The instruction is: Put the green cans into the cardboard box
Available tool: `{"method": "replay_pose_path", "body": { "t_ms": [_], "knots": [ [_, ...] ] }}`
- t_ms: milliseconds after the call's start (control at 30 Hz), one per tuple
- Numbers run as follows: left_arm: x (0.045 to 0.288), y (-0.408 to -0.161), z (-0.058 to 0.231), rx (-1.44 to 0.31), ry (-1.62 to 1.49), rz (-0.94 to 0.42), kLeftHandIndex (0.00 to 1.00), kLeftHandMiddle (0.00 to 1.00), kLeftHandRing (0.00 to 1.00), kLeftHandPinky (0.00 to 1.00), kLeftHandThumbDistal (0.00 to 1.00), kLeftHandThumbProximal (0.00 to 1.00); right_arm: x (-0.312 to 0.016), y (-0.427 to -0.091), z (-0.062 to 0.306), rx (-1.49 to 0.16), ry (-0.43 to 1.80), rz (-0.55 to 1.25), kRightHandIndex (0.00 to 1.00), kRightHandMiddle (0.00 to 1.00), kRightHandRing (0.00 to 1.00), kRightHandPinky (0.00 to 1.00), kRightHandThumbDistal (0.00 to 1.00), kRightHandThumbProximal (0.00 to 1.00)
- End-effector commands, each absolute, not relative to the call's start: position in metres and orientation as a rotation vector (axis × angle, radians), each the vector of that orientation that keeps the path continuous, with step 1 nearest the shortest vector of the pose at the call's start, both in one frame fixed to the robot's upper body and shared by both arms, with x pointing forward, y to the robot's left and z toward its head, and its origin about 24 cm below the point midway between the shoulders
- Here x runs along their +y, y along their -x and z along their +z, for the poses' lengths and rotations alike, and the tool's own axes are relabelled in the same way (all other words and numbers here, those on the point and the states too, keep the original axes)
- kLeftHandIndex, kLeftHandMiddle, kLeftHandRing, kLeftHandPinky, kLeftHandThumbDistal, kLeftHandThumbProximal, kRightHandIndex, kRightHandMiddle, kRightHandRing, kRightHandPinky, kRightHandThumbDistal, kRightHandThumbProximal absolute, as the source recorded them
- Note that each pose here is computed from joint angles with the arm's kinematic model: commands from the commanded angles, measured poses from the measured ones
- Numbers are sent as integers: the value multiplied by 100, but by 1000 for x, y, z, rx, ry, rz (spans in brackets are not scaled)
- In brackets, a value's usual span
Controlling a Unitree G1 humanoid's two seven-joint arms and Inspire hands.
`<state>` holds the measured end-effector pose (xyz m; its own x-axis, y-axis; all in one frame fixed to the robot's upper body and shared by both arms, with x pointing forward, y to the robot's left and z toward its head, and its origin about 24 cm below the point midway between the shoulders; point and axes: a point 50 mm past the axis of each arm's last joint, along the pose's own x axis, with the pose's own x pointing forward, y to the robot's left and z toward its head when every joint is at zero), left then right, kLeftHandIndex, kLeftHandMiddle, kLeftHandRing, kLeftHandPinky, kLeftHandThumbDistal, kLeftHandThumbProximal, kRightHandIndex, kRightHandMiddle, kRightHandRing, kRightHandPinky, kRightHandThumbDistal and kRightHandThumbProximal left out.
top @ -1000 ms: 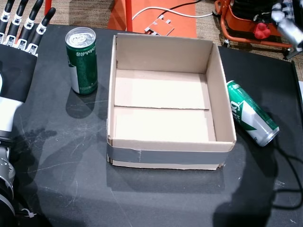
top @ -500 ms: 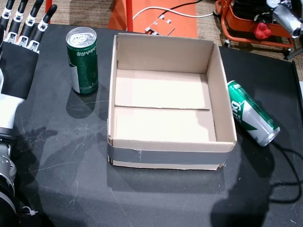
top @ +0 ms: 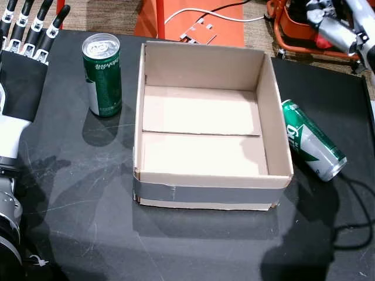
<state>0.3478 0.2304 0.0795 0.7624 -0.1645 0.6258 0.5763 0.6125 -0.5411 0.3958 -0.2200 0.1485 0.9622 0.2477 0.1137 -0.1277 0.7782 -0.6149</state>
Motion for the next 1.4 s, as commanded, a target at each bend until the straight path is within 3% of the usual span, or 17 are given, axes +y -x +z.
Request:
{"method": "replay_pose_path", "body": {
  "t_ms": [0, 133, 200, 333, 467, 767, 933, 1067, 1167, 1267, 1367],
  "knots": [
    [230, -349, 82, -572, 793, -457, 89, 96, 100, 99, 100, 32, -233, -395, 149, -133, 703, 207, 64, 67, 70, 70, 49, 15],
    [230, -348, 82, -579, 803, -467, 92, 97, 100, 100, 100, 30, -243, -393, 148, -74, 771, 232, 70, 71, 71, 69, 61, 18],
    [230, -348, 82, -582, 814, -477, 92, 98, 100, 99, 100, 30, -247, -391, 148, -59, 771, 249, 71, 73, 72, 67, 61, 16],
    [231, -348, 82, -580, 796, -471, 91, 98, 100, 99, 100, 29, -254, -388, 148, -42, 778, 259, 72, 74, 72, 68, 66, 27],
    [230, -348, 82, -588, 822, -482, 92, 98, 100, 98, 100, 26, -260, -386, 146, -20, 757, 277, 71, 73, 72, 69, 66, 29],
    [228, -348, 82, -597, 806, -480, 92, 97, 100, 98, 100, 30, -270, -380, 123, 161, 902, 306, 71, 71, 71, 70, 67, 29],
    [228, -348, 81, -594, 840, -487, 91, 97, 100, 97, 100, 28, -262, -380, 111, 259, 992, 371, 74, 75, 76, 74, 64, 29],
    [229, -346, 82, -606, 799, -489, 93, 97, 100, 100, 100, 28, -255, -382, 108, 287, 1031, 417, 78, 76, 79, 78, 66, 42],
    [229, -347, 81, -601, 812, -485, 93, 96, 100, 98, 100, 27, -250, -384, 108, 316, 1028, 445, 83, 79, 85, 84, 76, 55],
    [229, -347, 81, -599, 819, -487, 94, 96, 100, 98, 100, 27, -247, -385, 108, 354, 1022, 470, 86, 83, 90, 89, 82, 62],
    [229, -346, 81, -600, 813, -486, 94, 96, 100, 99, 100, 29, -245, -386, 107, 386, 1019, 494, 87, 85, 94, 92, 81, 67]
  ]
}}
